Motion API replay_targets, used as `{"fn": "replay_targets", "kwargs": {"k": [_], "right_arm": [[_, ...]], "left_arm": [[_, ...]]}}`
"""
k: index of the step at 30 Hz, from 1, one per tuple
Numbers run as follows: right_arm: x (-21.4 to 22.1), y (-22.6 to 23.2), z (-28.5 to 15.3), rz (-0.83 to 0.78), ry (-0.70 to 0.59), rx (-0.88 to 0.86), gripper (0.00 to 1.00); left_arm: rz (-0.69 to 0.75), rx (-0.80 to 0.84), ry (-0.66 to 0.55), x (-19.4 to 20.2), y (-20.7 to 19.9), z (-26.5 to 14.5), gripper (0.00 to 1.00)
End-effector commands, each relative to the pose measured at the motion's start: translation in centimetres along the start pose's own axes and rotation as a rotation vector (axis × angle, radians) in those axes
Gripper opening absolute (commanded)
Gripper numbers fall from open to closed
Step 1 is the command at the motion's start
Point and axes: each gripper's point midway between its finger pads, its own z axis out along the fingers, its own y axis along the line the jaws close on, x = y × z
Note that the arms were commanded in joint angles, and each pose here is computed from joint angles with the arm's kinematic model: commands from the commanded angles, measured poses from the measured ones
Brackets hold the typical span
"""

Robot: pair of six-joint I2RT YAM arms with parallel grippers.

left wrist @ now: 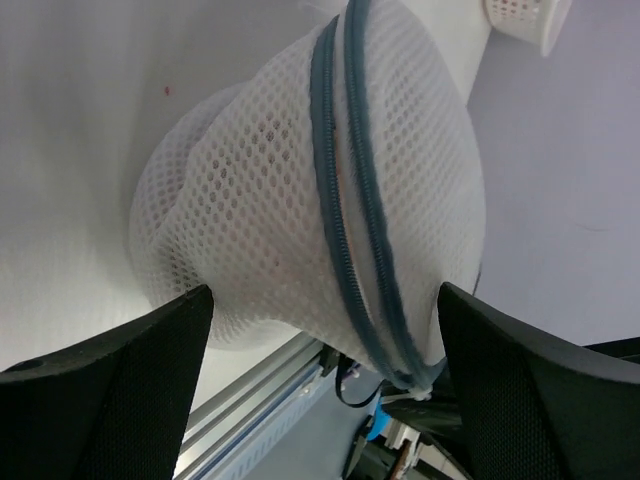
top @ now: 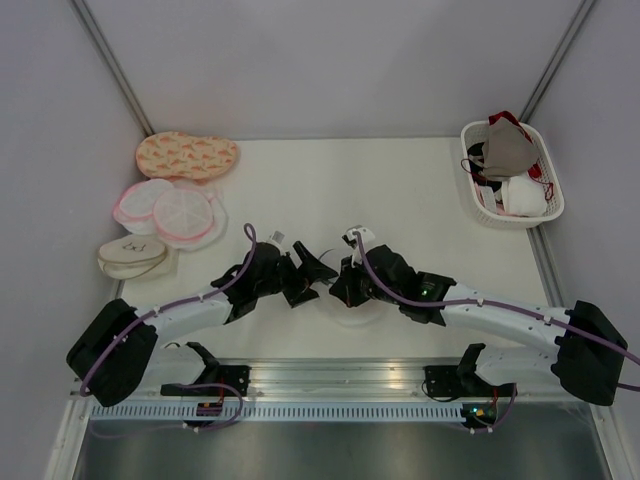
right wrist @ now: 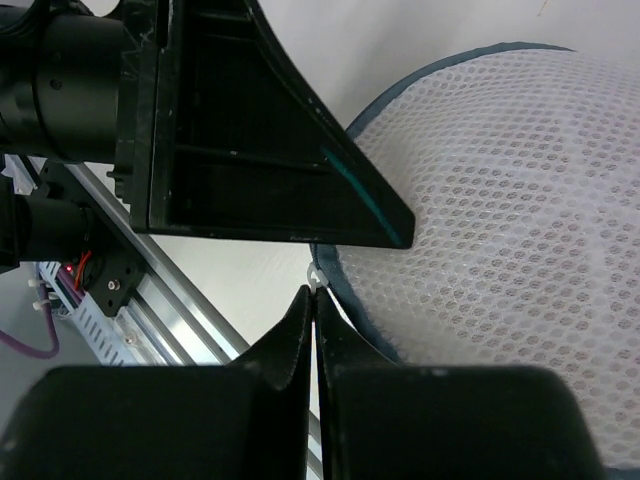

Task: Unzip the laundry bag and remove the bra

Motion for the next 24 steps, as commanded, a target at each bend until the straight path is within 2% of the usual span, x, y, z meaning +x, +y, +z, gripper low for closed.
{"fn": "replay_targets", "kwargs": {"k": [1, 4, 8, 9, 11, 12, 16, 18, 24], "right_arm": [[-0.4, 0.4, 0.2, -0.028, -0.034, 0.008, 0.01], [0.5, 0.0, 0.3, -0.047, -0.012, 0.034, 0.00], [1.2, -0.2, 0.3, -0.064, 0.001, 0.047, 0.01], [1.2, -0.2, 0.3, -0.068, 0.003, 0.050, 0.01], [1.3, -0.2, 0.3, -0.075, 0.010, 0.053, 0.00], [1.2, -0.1, 0.3, -0.077, 0.007, 0.054, 0.01], [1.2, -0.5, 0.1, -0.086, 0.011, 0.076, 0.00], [1.0, -0.6, -0.1, -0.089, 0.004, 0.088, 0.00], [1.5, -1.7, -0.6, -0.104, 0.058, 0.158, 0.01]], "left_arm": [[-0.062, 0.180, -0.015, -0.7, -4.8, -0.1, 0.95], [-0.064, 0.188, -0.072, -1.6, -5.7, -0.8, 0.95], [-0.050, 0.189, -0.109, -2.2, -5.9, -1.1, 0.77], [-0.049, 0.186, -0.102, -2.1, -5.8, -1.0, 0.64], [-0.048, 0.185, -0.092, -1.9, -5.6, -0.7, 0.47], [-0.052, 0.174, -0.080, -1.7, -5.3, -0.4, 0.33], [-0.046, 0.164, -0.066, -1.6, -5.1, 0.2, 0.08], [-0.042, 0.155, -0.066, -1.7, -5.0, 0.4, 0.02], [-0.033, 0.110, -0.117, -3.3, -3.7, 0.6, 0.02]]}}
